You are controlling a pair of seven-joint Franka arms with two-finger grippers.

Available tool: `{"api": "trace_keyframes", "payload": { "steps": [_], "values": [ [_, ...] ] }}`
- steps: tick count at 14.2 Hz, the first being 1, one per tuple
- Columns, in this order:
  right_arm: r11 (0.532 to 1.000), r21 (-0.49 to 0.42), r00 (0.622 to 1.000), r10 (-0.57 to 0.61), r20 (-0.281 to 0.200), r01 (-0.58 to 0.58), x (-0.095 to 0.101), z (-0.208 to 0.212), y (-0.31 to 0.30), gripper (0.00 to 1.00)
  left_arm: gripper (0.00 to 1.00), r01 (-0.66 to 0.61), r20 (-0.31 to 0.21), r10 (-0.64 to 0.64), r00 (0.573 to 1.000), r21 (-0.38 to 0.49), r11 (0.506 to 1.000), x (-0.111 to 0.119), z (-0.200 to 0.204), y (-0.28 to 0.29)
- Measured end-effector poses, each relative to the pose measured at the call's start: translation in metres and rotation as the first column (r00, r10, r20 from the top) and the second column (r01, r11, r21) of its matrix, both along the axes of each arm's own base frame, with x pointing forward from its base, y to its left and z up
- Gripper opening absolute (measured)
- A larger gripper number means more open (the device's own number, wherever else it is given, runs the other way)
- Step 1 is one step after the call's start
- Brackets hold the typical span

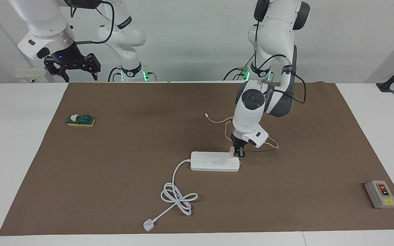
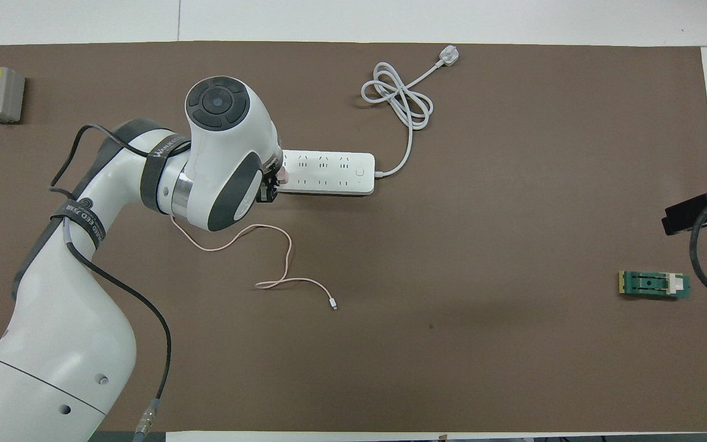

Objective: Plug charger into power strip
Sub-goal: 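Push the pink charger into the socket with the left gripper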

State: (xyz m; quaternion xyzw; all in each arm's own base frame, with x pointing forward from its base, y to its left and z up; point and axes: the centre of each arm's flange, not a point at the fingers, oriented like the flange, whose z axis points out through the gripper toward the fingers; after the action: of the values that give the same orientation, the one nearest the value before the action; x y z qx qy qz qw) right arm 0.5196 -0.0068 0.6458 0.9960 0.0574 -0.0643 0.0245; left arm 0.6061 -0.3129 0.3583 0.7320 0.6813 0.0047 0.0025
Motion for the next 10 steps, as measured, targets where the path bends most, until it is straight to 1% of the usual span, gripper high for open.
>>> {"api": "trace_keyframes", "payload": {
  "steps": [10],
  "values": [
    [1.000,0.000,1.000,0.006,0.000,-0.006,0.0000,0.0000,0.0030,1.00,0.32,0.009,0.010,-0.009,1.000,0.008,1.000,0.0010,-0.0035,0.0008]
  ]
}}
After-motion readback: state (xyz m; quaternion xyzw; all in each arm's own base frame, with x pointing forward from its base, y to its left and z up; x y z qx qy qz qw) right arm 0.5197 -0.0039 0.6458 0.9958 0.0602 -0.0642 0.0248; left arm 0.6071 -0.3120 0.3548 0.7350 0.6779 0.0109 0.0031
